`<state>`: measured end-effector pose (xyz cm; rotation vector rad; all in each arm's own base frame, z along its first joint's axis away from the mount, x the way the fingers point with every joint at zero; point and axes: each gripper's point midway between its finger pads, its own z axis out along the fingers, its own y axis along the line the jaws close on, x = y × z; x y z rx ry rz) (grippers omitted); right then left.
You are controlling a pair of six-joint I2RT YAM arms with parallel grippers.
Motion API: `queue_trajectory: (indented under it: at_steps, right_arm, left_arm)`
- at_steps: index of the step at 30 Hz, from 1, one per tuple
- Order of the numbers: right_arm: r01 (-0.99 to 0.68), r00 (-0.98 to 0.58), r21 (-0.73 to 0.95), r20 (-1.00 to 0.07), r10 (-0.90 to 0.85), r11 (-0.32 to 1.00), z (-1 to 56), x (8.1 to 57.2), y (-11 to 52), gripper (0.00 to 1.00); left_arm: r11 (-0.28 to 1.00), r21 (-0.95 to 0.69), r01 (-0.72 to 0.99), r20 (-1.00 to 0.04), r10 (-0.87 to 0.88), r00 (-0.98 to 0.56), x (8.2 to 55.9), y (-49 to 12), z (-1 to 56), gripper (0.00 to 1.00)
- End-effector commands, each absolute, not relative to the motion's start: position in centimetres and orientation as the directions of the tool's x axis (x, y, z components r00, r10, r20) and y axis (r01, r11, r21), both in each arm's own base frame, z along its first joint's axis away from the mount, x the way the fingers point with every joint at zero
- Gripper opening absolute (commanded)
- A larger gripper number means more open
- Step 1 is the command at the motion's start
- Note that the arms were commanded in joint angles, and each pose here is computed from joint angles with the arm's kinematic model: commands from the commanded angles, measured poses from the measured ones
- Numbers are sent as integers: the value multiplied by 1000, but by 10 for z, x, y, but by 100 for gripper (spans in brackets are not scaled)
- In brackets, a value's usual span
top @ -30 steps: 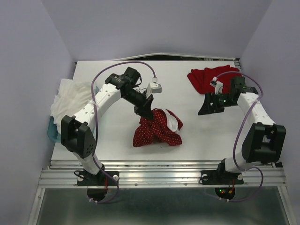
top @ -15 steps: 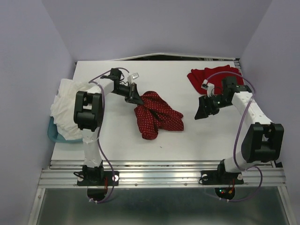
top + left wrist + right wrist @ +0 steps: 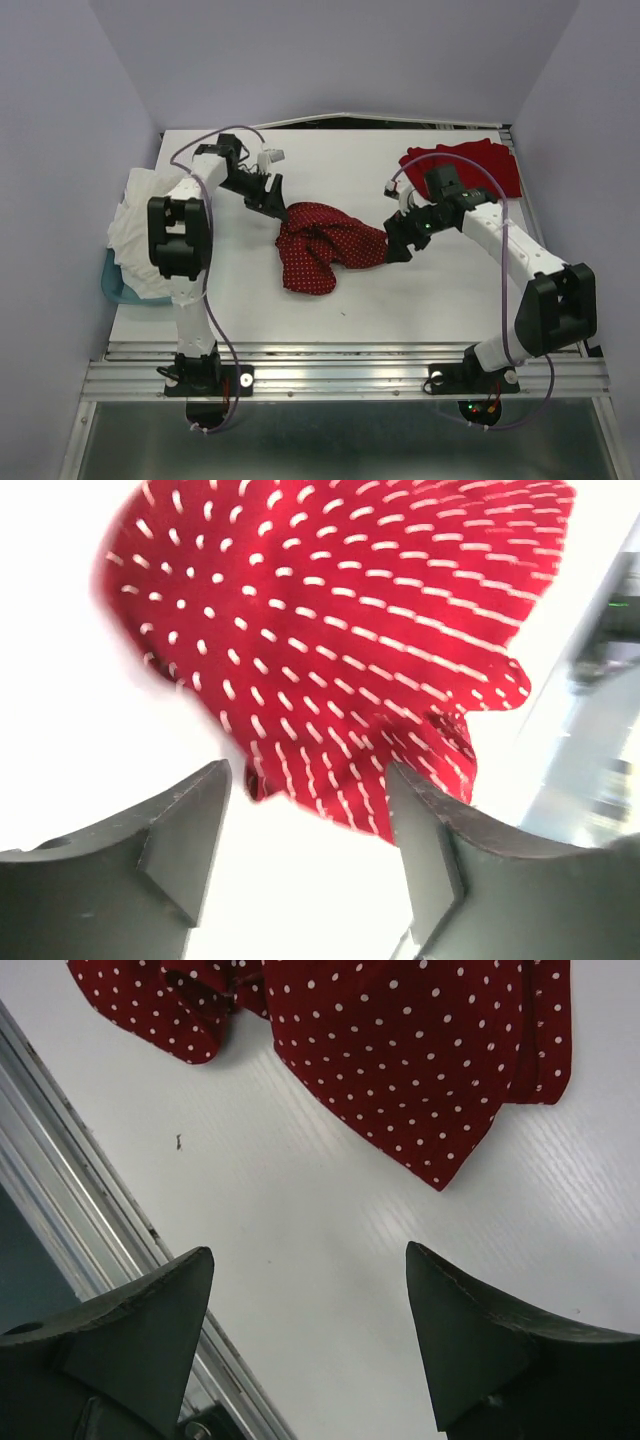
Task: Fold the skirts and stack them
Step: Move the skirt to the center of the board, then flatten the skirt out
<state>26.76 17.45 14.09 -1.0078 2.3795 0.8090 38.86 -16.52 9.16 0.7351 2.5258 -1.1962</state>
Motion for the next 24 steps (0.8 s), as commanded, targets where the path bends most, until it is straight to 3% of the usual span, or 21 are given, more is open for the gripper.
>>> queue_trajectory:
  at_steps: [1,3,6,9,12,13,19,24]
  right_arm:
    - [-765,-598,274,-639,-484,583,138,303,187,82]
    - [-781,-586,278,-635,-504,559,128,302,202,82]
    - [-785,-580,255,-624,-523,565,107,308,210,83]
    - [-762,-617,287,-594,-517,580,87,315,218,86]
    - [-728,-653,298,-576,-491,618,71,327,221,87]
    - [-721,-657,295,-579,-483,627,69,331,221,84]
    - [-677,-687,263,-560,-463,687,55,350,219,61]
    - [-669,-705,289,-537,-463,684,50,344,219,49]
  left_arm:
    - [652,-271,708,-711,360,-604,413,-136,195,87]
    - [712,-106,694,-776,378,-506,417,-119,227,99]
    - [663,44,747,-815,456,-357,396,-120,259,99]
    - [499,191,845,-736,643,-213,354,-147,243,97]
    - [312,334,889,-592,804,-59,313,-156,215,94]
    - [213,343,915,-556,831,14,290,-175,194,93]
    - [-104,441,892,-377,880,288,220,-220,148,92]
    - [-236,457,857,-227,901,369,205,-233,107,90]
